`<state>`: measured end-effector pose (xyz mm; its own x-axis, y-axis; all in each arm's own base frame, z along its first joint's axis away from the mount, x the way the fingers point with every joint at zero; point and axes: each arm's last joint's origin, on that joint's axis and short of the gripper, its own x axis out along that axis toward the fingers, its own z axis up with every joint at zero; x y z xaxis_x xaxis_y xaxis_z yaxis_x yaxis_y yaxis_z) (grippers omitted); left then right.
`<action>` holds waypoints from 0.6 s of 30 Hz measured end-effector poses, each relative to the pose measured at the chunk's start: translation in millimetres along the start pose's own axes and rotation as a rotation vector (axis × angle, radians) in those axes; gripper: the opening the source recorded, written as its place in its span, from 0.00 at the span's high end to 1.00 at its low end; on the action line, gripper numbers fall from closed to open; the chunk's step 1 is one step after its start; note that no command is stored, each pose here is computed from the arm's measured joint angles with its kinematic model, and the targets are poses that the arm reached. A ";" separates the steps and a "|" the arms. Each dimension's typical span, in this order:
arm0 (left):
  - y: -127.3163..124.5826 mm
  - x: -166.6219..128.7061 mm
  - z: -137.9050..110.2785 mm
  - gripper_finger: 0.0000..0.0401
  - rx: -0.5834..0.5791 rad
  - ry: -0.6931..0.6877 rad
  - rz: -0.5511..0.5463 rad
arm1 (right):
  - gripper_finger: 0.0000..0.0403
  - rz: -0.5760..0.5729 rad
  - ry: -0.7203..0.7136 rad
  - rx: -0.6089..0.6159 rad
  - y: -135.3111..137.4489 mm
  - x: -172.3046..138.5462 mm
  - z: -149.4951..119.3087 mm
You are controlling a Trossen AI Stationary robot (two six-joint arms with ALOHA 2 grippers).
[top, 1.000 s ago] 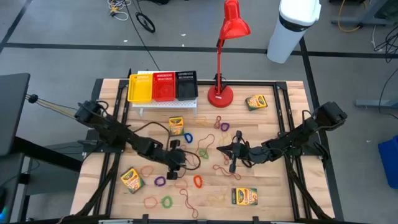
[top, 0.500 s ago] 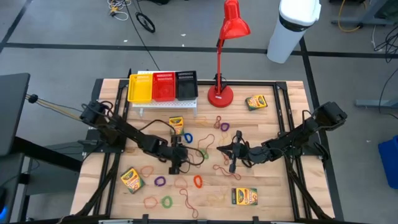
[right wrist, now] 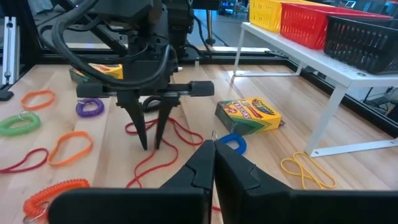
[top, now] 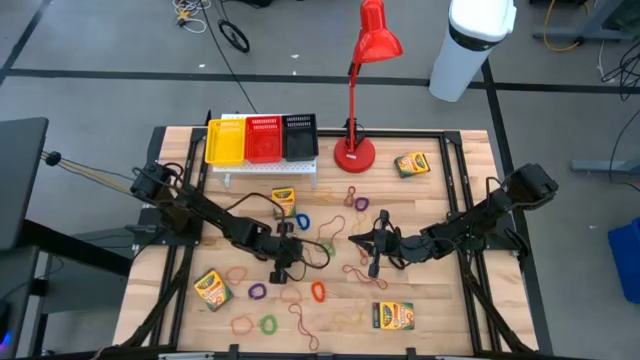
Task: Pick & Place Office Desk Supplies
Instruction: Put the red rubber band into the black bin on the shelf
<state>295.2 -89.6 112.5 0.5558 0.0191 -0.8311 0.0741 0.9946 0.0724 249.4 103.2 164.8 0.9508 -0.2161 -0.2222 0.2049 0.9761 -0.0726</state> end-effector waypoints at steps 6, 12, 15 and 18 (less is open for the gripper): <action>-1.3 -8.1 13.4 0.98 0.081 0.049 0.003 | 0.95 0.000 0.000 -0.001 0.0 0.0 0.1; 3.1 -38.3 39.8 0.99 0.122 0.039 0.096 | 0.95 0.000 0.001 -0.003 0.0 0.0 0.0; 5.1 -58.9 48.6 0.99 0.121 0.005 0.126 | 0.95 0.000 0.001 -0.004 0.0 0.0 -0.1; 9.0 -83.4 58.4 0.99 0.100 -0.079 0.164 | 0.95 -0.001 0.005 -0.006 -0.1 0.2 -0.3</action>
<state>297.8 -88.1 214.7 0.6301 0.1683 -0.7581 0.0571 0.9636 0.2613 249.4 103.1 164.4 0.9493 -0.2174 -0.2271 0.2047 0.9757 -0.0785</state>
